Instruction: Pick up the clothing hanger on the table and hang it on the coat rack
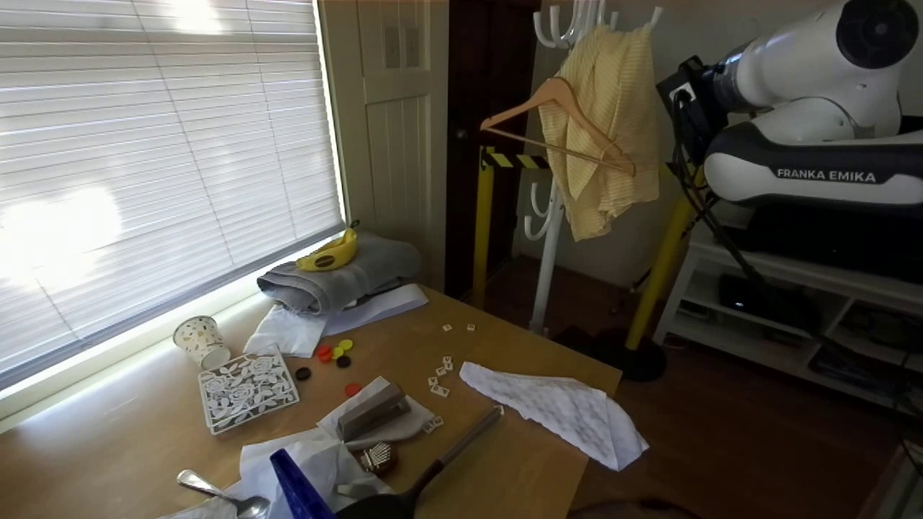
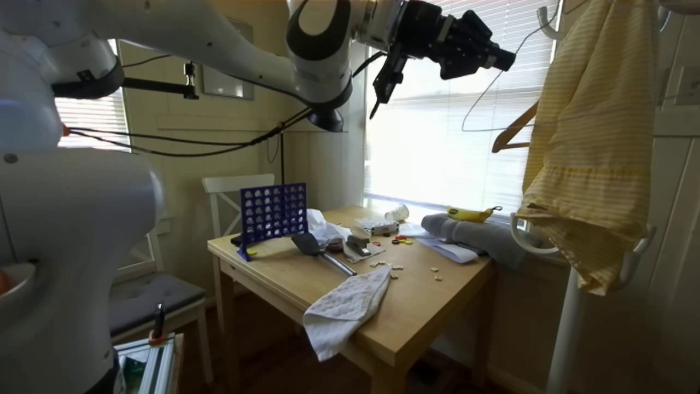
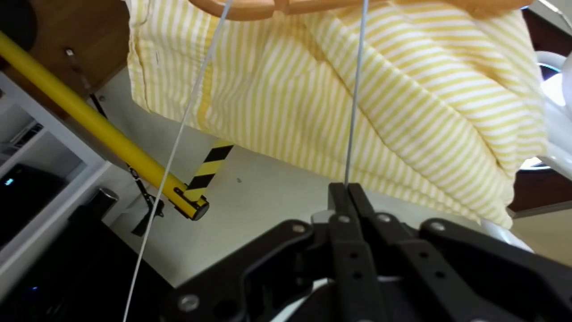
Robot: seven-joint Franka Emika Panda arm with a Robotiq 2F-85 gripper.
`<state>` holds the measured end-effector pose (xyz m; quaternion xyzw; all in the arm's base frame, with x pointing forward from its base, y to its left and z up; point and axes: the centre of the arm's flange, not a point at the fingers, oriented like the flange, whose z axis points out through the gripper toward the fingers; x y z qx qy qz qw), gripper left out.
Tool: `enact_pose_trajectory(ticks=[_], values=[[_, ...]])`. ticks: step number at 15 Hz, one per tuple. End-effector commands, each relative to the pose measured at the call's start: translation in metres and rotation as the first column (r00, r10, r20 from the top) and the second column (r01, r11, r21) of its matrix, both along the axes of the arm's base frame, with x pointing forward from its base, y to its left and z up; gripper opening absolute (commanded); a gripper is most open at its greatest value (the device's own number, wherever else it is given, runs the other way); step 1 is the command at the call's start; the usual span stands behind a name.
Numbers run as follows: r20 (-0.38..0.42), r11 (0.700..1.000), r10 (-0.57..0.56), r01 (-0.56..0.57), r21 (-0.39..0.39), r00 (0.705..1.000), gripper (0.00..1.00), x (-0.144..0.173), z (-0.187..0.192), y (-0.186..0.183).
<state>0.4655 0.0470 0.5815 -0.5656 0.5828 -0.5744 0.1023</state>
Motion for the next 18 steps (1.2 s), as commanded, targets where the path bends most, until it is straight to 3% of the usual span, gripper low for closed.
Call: enact_pose_trajectory(ticks=[1, 4, 9, 18], values=[[-0.007, 1.0, 0.004, -0.004, 0.001, 1.0, 0.02, 0.002, 0.003, 0.0], [-0.007, 1.0, 0.01, -0.01, -0.007, 1.0, 0.01, 0.004, 0.008, 0.001], [-0.106, 0.979, 0.203, -0.201, 0.029, 0.973, 0.01, 0.026, 0.009, 0.013], [-0.083, 0.917, 0.394, -0.386, 0.098, 0.915, 0.01, 0.039, 0.054, -0.011]])
